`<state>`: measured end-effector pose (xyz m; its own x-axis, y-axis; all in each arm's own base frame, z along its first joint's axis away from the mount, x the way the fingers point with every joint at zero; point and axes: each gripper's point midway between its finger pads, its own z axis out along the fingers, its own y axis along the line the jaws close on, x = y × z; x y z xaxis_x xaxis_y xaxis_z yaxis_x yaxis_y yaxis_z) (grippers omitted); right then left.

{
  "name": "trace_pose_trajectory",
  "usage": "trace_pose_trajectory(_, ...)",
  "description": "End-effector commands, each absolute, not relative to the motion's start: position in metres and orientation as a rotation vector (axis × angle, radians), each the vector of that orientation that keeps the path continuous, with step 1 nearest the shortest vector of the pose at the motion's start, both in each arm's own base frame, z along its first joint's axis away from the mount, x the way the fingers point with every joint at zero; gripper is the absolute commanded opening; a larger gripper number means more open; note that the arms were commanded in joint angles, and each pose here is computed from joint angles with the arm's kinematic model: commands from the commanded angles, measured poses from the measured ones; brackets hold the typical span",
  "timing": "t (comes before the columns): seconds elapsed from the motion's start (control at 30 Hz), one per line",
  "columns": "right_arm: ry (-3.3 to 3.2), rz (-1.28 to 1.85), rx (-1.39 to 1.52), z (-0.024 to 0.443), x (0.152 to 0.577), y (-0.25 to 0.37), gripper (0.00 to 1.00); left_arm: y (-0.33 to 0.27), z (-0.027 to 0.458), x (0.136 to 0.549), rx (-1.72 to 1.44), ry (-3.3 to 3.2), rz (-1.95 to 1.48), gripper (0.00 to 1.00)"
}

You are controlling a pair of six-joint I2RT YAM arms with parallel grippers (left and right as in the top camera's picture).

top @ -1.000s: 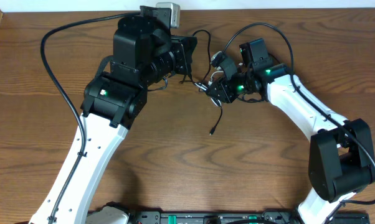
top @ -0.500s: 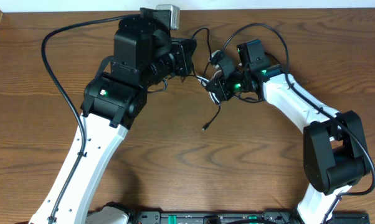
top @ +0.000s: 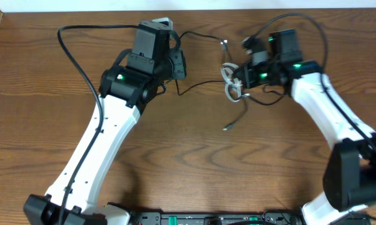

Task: Untangle cables

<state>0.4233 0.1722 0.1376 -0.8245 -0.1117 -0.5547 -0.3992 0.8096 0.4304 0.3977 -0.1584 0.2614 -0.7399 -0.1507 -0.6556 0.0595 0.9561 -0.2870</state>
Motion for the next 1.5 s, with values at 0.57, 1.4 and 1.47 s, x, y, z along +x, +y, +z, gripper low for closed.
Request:
trace_pose_trajectory(0.57,2.759,0.389,0.141,0.033,0.443,0.078,0.01,-0.024,0.424,0.385,-0.409,1.808,-0.202,0.08)
trace_pose_trajectory(1.4,2.794,0.316,0.124,0.014,0.442,0.063,0.12,0.011,0.454,0.363,-0.441,1.711,-0.233,0.07)
trace_pose_trajectory(1.47,2.786,0.379,0.018,0.017,0.441,0.074,0.28,-0.003,0.444,0.368,-0.392,1.766,-0.298,0.08)
